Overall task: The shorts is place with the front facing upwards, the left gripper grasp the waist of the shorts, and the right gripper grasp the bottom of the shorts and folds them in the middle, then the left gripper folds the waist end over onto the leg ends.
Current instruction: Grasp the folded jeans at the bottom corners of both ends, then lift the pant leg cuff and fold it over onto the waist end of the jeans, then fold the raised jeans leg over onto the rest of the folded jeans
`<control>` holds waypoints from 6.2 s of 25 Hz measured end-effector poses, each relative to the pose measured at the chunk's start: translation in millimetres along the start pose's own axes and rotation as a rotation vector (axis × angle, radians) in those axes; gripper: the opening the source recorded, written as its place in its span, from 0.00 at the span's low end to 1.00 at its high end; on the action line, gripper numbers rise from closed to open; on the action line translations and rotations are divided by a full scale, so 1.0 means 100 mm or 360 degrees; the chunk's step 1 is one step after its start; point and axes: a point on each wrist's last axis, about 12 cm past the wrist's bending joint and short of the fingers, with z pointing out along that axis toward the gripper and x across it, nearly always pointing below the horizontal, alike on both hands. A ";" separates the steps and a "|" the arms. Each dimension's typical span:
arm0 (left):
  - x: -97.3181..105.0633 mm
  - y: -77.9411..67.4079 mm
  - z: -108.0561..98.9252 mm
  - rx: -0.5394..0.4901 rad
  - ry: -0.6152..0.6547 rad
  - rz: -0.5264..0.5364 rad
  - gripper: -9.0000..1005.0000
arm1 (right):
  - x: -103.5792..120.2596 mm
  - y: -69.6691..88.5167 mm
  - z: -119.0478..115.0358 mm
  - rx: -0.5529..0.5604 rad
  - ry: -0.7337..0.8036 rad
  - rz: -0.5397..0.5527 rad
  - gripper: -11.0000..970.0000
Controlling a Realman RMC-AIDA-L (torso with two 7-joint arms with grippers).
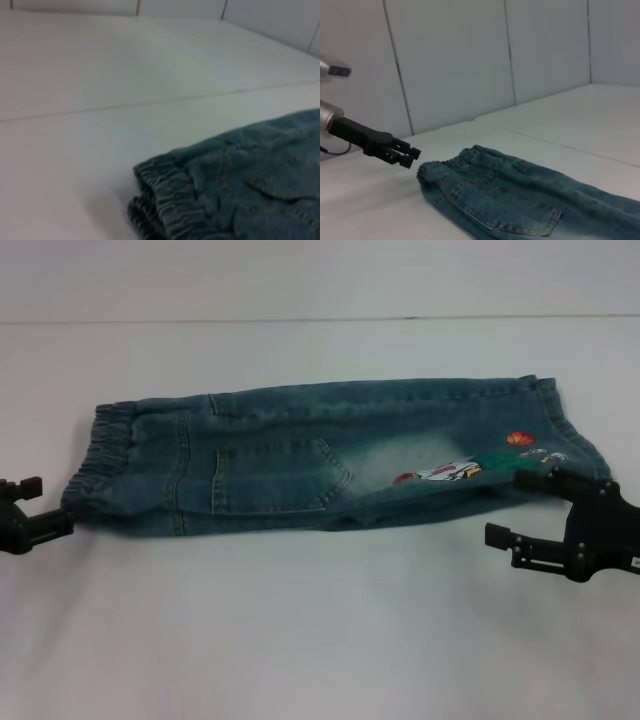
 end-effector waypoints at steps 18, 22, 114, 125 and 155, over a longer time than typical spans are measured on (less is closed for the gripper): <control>-0.05 -0.02 0.28 -0.0016 0.0179 0.0139 0.75 | -0.01 0.01 0.07 -0.0037 -0.0002 0.0025 0.91; -0.06 -0.05 0.32 0.0020 0.0202 0.0168 0.65 | -0.02 0.01 0.07 -0.0034 -0.0006 0.0023 0.91; -2.56 -1.94 1.52 0.0854 0.0057 0.0432 0.05 | 0.35 0.06 0.18 0.0401 -0.0228 -0.0082 0.01; -2.28 -2.62 1.79 0.0999 0.0166 0.0758 0.06 | 0.56 0.13 -0.51 0.0713 -0.0262 -0.0007 0.02; -2.07 -2.67 1.95 0.0840 0.0149 0.0857 0.86 | 0.54 0.12 -0.45 0.0673 -0.0256 0.0023 0.02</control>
